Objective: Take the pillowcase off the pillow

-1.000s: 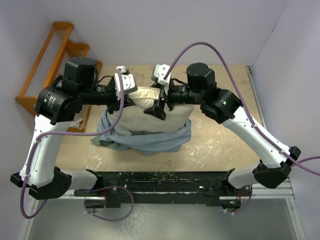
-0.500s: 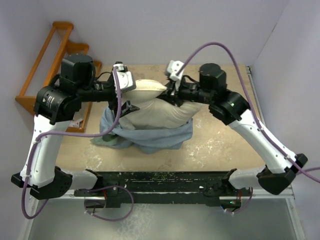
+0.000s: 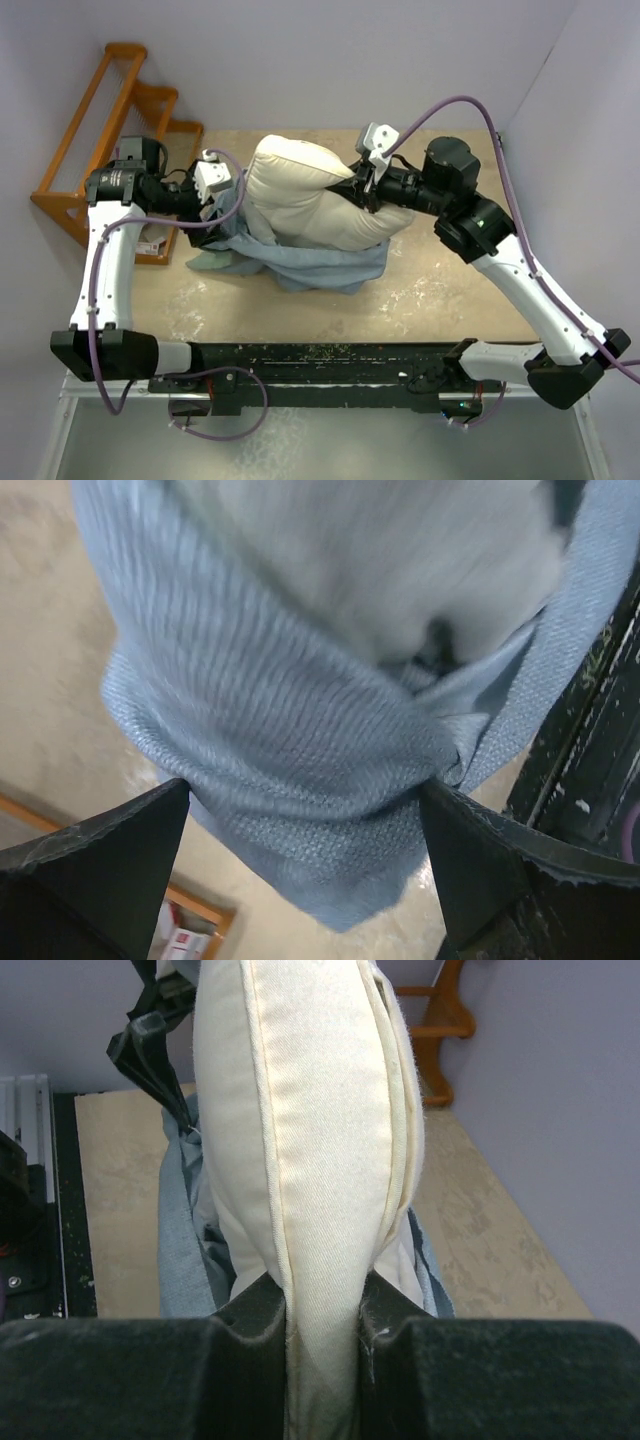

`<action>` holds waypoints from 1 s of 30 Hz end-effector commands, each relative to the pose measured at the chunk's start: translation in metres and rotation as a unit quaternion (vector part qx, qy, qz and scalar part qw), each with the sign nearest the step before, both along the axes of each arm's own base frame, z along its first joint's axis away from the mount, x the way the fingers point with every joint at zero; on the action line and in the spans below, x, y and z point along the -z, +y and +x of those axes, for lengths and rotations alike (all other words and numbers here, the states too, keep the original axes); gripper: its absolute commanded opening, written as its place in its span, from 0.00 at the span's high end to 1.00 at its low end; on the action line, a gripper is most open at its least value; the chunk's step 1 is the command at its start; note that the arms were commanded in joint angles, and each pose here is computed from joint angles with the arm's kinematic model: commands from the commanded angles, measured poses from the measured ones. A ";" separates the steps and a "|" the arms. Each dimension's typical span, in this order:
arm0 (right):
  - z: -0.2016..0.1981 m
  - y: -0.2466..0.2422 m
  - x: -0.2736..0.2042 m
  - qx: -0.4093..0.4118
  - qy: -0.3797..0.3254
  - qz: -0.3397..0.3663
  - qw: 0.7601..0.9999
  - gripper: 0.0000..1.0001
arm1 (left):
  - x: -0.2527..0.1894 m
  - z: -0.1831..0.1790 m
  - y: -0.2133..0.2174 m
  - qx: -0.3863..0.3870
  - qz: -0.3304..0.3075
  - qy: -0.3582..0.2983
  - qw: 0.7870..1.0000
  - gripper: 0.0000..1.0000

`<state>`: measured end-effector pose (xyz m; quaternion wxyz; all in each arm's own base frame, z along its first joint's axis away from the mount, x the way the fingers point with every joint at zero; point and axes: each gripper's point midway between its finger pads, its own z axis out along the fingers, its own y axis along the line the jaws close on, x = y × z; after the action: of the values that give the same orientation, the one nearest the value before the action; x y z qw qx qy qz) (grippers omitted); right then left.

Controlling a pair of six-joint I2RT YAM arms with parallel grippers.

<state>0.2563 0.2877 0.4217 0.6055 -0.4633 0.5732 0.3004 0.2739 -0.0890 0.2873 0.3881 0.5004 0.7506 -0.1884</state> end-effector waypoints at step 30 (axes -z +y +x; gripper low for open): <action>-0.045 -0.047 -0.133 -0.106 -0.074 0.251 0.959 1.00 | 0.117 0.053 0.061 -0.138 0.033 -0.116 0.983 0.01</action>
<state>0.2635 0.2515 0.4669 0.6399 -0.3381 0.5343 0.4368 0.3008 -0.0307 0.1478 0.4278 0.4489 0.7817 -0.0668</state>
